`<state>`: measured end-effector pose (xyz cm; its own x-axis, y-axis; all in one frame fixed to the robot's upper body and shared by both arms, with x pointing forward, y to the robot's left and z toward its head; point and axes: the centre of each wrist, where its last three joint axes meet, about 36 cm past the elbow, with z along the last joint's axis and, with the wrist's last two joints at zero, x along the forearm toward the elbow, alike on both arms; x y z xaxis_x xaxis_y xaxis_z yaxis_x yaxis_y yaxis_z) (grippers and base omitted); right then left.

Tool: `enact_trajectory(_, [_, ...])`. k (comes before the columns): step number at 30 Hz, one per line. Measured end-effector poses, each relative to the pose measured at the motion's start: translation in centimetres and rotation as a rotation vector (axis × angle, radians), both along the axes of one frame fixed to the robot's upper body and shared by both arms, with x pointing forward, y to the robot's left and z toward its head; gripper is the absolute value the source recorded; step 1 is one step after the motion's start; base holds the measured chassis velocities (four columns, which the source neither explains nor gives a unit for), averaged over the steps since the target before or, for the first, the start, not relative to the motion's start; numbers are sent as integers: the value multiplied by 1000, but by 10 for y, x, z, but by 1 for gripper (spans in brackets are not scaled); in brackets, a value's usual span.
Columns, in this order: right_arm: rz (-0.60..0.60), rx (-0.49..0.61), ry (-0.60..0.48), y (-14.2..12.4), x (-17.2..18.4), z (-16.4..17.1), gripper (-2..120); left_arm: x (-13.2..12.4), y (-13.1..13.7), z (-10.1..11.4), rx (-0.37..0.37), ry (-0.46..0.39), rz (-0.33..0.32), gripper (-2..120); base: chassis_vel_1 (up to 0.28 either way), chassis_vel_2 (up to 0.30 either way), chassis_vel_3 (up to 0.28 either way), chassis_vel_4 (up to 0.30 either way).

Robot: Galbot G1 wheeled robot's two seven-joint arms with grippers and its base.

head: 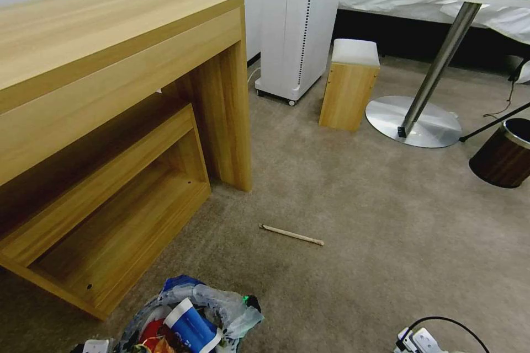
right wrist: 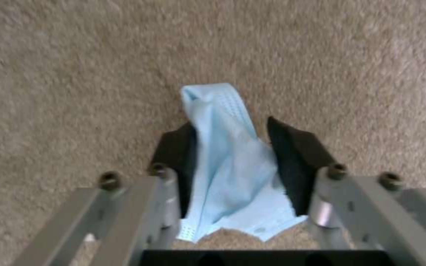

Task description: Pick up the trash bin and place the garbage on the floor into it.

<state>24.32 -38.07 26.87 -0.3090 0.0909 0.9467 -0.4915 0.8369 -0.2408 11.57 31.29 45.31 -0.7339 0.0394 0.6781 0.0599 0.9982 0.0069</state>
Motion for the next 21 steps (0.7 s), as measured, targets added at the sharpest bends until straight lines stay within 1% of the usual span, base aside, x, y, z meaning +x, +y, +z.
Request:
enact_trajectory(1, [2, 0, -5, -1, 0, 0, 32, 0, 0, 0, 0, -1, 0, 0, 0, 0, 0, 0])
enact_trajectory(2, [2, 0, -5, -1, 0, 0, 32, 0, 0, 0, 0, -1, 0, 0, 0, 0, 0, 0])
enact_trajectory(3, [4, -1, -10, -1, 0, 1, 25, 1, 1, 0, 1, -2, -3, 0, 0, 0, 0, 0])
enact_trajectory(4, [4, 1, -11, 0, 1, 3, 22, 1, 1, 0, 1, -2, -5, 0, 0, 0, 0, 0])
enact_trajectory(5, [3, 1, -6, 0, 2, 4, 16, 3, 2, 1, -1, -4, -4, 0, 0, 0, 0, 0])
enact_trajectory(6, [3, 1, -6, 0, 2, 4, 16, 3, 2, 1, -1, -4, -4, 0, 0, 0, 0, 0])
enact_trajectory(8, [-1, 6, 3, 0, 5, 6, 6, 5, 3, 2, -5, -7, -2, 0, 0, 0, 0, 0])
enact_trajectory(9, [-1, 8, 4, -1, 6, 7, 3, 5, 3, 2, -4, -8, -1, 0, 0, 0, 0, 0])
enact_trajectory(10, [-1, 8, 4, -1, 6, 7, 3, 5, 3, 2, -4, -8, -1, 0, 0, 0, 0, 0])
enact_trajectory(11, [-3, 13, 4, -1, 7, 7, 0, 5, 3, 2, -5, -8, -1, 0, 0, 0, 0, 0])
enact_trajectory(21, [-3, 16, -14, -2, 12, 8, 0, 7, 4, 6, -6, -11, 2, 0, 0, 0, 0, 0])
